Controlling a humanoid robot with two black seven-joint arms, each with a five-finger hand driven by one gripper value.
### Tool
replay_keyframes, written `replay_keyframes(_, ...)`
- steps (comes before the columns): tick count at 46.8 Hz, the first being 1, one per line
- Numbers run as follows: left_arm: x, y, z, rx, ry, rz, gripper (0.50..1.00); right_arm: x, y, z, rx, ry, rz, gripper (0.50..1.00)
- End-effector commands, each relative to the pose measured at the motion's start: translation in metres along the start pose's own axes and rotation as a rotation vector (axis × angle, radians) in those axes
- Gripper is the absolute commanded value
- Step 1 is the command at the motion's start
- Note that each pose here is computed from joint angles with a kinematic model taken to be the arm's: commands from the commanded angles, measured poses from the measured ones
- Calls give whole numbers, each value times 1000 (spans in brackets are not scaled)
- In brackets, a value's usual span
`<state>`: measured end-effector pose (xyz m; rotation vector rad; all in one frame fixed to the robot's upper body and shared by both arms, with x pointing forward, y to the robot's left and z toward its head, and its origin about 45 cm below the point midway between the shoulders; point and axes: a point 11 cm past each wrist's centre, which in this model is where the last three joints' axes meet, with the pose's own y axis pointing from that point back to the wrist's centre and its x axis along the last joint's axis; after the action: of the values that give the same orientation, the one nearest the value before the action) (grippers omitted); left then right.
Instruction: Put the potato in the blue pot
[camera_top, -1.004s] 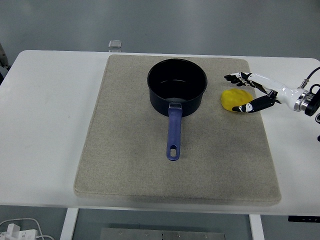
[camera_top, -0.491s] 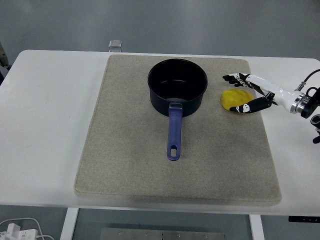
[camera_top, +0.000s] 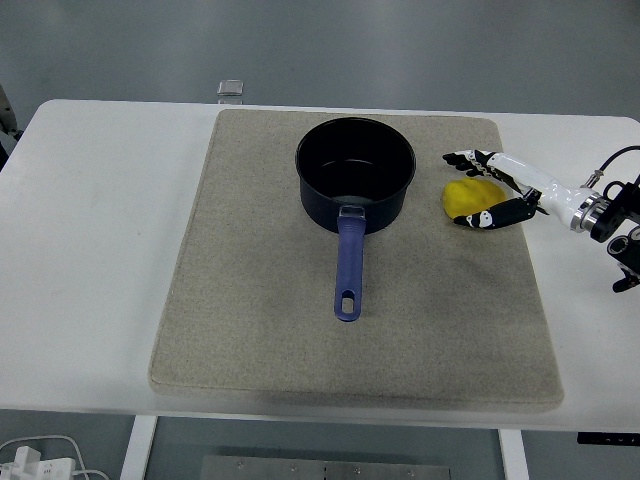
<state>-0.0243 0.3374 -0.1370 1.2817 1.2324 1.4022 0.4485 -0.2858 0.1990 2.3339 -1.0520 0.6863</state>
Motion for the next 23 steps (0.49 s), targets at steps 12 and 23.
replay_keyframes(12, 0, 0, -2, 3, 0, 0, 994, 5, 4, 6, -18, 13, 8, 919)
replay_keyframes(23, 0, 0, -3, 4, 1, 0, 994, 5, 5, 9, -29, 14, 12, 915)
